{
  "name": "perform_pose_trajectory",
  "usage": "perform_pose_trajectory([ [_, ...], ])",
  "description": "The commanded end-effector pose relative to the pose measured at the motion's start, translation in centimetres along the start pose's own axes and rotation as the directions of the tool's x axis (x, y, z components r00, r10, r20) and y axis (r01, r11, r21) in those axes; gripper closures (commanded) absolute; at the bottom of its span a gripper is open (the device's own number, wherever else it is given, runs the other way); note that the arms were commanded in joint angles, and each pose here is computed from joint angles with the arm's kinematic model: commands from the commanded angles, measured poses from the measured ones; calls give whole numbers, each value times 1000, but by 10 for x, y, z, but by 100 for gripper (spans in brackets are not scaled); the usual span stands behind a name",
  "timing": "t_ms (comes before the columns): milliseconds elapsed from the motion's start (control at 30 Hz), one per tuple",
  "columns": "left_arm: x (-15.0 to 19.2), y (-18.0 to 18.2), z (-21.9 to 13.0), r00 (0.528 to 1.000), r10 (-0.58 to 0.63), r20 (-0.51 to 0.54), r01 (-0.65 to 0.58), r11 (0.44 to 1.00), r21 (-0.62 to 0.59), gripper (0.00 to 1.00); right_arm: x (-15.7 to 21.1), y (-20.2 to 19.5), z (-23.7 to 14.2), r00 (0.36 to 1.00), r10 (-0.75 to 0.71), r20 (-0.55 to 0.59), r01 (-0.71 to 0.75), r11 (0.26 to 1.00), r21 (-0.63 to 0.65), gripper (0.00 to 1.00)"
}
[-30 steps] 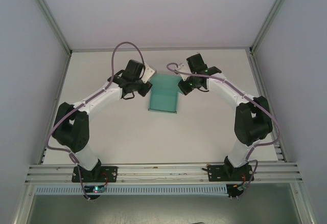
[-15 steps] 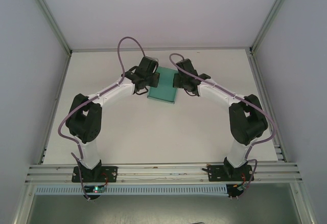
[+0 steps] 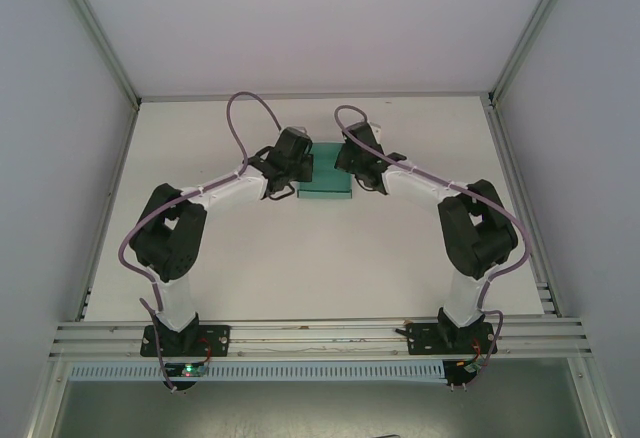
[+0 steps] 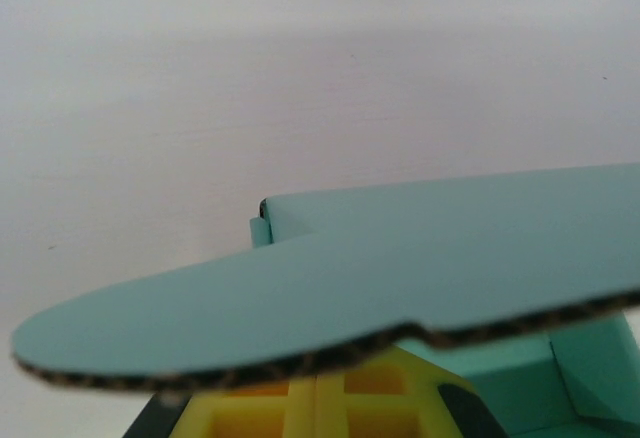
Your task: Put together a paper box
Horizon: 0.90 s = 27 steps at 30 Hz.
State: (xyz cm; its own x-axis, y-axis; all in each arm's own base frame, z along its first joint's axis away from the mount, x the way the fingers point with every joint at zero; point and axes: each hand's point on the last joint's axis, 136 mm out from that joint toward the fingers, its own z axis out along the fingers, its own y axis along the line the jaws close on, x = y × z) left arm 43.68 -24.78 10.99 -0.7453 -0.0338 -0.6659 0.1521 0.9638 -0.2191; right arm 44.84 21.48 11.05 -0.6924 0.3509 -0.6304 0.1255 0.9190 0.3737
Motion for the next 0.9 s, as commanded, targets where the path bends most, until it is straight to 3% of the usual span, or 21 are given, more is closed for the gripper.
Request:
perform_pose_trajectory([
  [0, 54, 9, 6, 991, -5, -135, 2, 1000, -22, 100, 16, 18, -8, 999, -33, -6, 32, 995, -95, 100],
  [367, 98, 13, -3, 985, 12, -173, -9, 1000, 21, 100, 61, -11, -20, 967, -252, -43, 249, 967, -56, 100],
  [867, 98, 16, -48, 989, 7, -149, -1, 999, 44, 69, 119, -50, -20, 869, -490, -65, 493, 870, 29, 100],
])
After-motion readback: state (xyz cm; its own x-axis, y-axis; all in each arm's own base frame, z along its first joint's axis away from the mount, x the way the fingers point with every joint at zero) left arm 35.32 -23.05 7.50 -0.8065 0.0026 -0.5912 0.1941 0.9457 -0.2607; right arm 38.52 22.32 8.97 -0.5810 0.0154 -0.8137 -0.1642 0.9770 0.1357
